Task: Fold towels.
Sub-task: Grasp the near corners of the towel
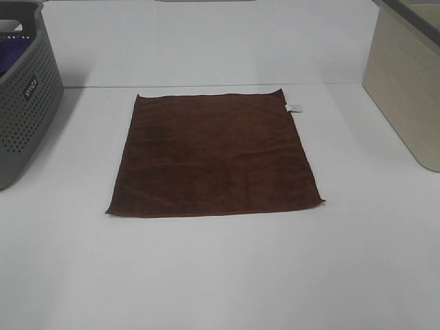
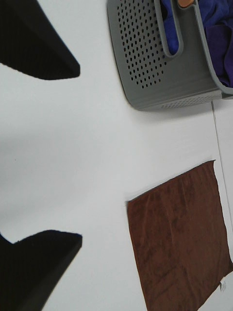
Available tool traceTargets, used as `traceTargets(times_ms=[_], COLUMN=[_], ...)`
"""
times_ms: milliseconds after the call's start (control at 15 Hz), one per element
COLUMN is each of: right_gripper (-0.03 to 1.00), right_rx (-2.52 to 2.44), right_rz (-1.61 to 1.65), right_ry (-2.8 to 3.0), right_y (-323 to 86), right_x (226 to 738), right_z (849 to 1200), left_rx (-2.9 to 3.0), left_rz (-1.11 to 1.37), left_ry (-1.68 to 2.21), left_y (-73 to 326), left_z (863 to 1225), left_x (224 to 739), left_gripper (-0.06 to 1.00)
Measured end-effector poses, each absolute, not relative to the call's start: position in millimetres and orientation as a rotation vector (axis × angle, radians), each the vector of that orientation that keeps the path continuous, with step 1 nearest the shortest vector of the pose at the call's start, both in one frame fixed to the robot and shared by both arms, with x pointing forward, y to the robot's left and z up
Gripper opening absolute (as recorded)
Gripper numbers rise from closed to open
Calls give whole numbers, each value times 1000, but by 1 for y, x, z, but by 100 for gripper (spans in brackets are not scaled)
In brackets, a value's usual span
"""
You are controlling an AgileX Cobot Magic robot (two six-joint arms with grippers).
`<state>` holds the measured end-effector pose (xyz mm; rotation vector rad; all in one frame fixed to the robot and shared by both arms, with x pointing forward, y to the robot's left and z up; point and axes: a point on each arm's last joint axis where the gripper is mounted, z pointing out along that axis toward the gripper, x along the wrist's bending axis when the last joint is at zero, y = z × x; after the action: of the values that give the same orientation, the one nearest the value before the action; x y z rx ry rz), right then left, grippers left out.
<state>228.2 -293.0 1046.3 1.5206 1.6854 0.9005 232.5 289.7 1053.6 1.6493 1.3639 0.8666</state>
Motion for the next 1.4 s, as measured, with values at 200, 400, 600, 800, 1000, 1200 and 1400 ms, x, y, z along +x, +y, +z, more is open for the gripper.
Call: traceTargets(times_ms=[200,400,600,800,1000,1200,1400], right_gripper=[76,76,76,76,76,76,76], right_rx=[1521,1521,1521,1521,1523,1523,1495], right_rz=[901,901,901,901,918,921,1007], right_ry=[1685,1685,1685,1685,1691,1692,1624], right_y=[-293,-293,-293,-293,-292,-291,-290], right_x=[228,228,228,228,228,228,238], right_z=[1046,1046,1046,1046,1046,1046,1060], left_rx=[1649,1649,1649,1649,1649,1649,1597], left_rz=[867,867,867,867,867,867,904], left_ry=[1364,1364,1364,1364,1364,1364,1326], left_y=[290,290,290,290,290,290,290], left_z=[1054,1054,1054,1054,1054,1054,1062], left_x=[233,233,233,233,233,233,234], left_gripper=[80,80,80,80,80,80,79])
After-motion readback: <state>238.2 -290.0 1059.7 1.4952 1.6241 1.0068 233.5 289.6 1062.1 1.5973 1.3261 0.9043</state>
